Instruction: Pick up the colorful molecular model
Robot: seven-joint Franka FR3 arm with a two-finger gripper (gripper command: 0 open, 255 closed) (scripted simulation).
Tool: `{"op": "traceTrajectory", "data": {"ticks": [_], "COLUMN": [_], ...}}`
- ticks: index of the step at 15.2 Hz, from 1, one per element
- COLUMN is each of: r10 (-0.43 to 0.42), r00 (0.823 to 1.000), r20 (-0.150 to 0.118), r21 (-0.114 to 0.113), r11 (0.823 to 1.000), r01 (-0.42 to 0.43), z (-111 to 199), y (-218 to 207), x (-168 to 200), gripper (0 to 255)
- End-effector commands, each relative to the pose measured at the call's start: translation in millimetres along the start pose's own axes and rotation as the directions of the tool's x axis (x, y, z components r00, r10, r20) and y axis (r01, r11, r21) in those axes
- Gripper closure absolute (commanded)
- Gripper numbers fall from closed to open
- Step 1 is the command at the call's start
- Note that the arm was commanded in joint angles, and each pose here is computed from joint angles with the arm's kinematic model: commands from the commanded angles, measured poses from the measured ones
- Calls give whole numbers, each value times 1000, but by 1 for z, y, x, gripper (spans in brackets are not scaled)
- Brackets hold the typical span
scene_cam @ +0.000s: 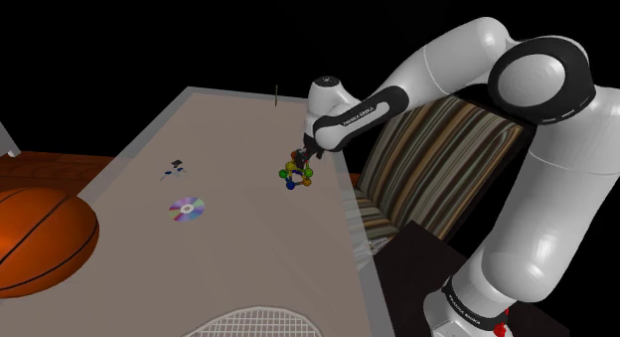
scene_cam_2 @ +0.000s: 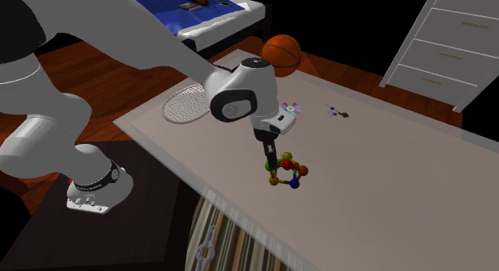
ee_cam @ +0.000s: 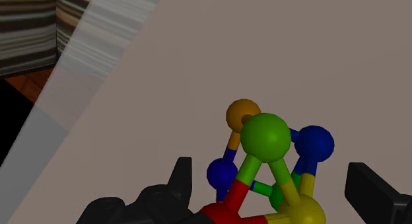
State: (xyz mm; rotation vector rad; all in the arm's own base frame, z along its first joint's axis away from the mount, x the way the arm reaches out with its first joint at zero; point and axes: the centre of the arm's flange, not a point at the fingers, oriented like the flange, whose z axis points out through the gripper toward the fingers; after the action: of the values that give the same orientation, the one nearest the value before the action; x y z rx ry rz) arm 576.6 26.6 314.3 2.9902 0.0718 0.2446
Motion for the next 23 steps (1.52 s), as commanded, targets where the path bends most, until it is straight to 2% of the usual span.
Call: {"op": "traceTrajectory", "data": {"ticks": [1,9,10,19,23], "r10": [-3,-3,-3,-3,-3], "r00": [1000,1000,1000,1000,1000], "r20": [-4,-4,-4,-4,-4], "r21": [-9,-9,-9,-9,-9], "r11": [1000,1000,1000,1000,1000], "r01": [3,3,3,3,3], "z": [12,46,46,46,25], "y": [-3,-8,-8,-8,-5], "x": [8,3,3,3,6], "gripper": [0,0,255,255,255]}}
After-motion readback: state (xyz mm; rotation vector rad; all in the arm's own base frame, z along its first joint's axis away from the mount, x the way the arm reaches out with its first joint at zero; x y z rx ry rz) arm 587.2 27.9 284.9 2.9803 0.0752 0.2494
